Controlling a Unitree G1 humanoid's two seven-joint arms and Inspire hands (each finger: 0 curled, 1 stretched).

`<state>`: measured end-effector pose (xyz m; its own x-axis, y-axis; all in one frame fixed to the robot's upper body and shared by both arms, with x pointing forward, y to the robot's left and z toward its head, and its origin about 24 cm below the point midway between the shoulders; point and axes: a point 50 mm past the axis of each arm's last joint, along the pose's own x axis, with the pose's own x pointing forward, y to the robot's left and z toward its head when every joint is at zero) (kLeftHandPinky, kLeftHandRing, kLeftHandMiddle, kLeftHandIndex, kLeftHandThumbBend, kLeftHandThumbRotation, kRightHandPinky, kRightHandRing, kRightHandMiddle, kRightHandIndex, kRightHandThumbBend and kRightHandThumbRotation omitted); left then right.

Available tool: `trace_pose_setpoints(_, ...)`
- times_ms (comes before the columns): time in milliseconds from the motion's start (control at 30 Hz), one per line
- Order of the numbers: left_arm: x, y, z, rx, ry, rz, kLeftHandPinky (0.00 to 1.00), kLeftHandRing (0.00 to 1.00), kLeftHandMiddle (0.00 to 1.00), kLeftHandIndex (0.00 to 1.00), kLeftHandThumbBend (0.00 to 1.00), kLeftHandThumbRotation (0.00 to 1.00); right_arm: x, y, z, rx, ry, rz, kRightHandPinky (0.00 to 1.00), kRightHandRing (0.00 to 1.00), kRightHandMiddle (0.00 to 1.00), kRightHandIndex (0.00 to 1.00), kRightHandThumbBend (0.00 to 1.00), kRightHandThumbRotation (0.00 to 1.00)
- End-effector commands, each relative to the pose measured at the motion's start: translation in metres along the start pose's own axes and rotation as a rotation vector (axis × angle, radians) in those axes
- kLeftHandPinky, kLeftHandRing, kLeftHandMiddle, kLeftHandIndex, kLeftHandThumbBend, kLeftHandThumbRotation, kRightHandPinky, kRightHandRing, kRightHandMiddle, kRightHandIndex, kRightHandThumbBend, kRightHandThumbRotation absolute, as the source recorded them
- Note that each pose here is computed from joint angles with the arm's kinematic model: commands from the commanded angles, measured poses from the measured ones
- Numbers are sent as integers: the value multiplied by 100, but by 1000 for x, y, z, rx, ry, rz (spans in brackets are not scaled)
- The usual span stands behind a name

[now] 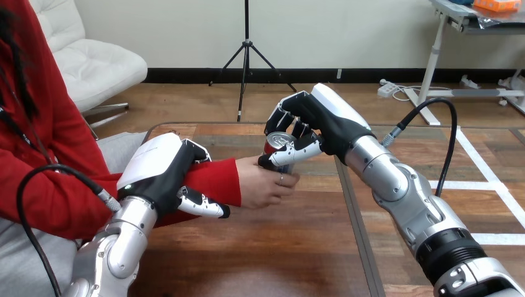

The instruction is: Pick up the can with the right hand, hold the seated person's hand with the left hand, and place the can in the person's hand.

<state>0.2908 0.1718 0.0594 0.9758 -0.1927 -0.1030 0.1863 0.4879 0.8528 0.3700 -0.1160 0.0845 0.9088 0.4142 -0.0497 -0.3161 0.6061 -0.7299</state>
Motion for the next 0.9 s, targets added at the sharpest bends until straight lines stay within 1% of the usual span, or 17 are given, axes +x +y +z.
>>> trace_pose_setpoints(0, 30, 84, 100, -46, -402, 354, 20, 26, 33, 33, 76, 0, 13, -38, 86, -48, -334, -137, 30, 34, 41, 46, 60, 0)
trace_pose_setpoints(200, 30, 83, 98, -45, -399, 352, 20, 26, 33, 34, 75, 0, 12, -38, 89, -51, -345, -141, 30, 34, 41, 46, 59, 0)
trace_pose_setpoints(433, 30, 82, 96, -38, -383, 344, 20, 27, 33, 34, 74, 0, 11, -39, 92, -45, -360, -145, 29, 34, 40, 45, 60, 0)
trace_pose_setpoints(867, 30, 81, 93, -49, -376, 334, 21, 27, 34, 34, 73, 0, 8, -43, 92, -43, -367, -151, 29, 33, 40, 45, 60, 0)
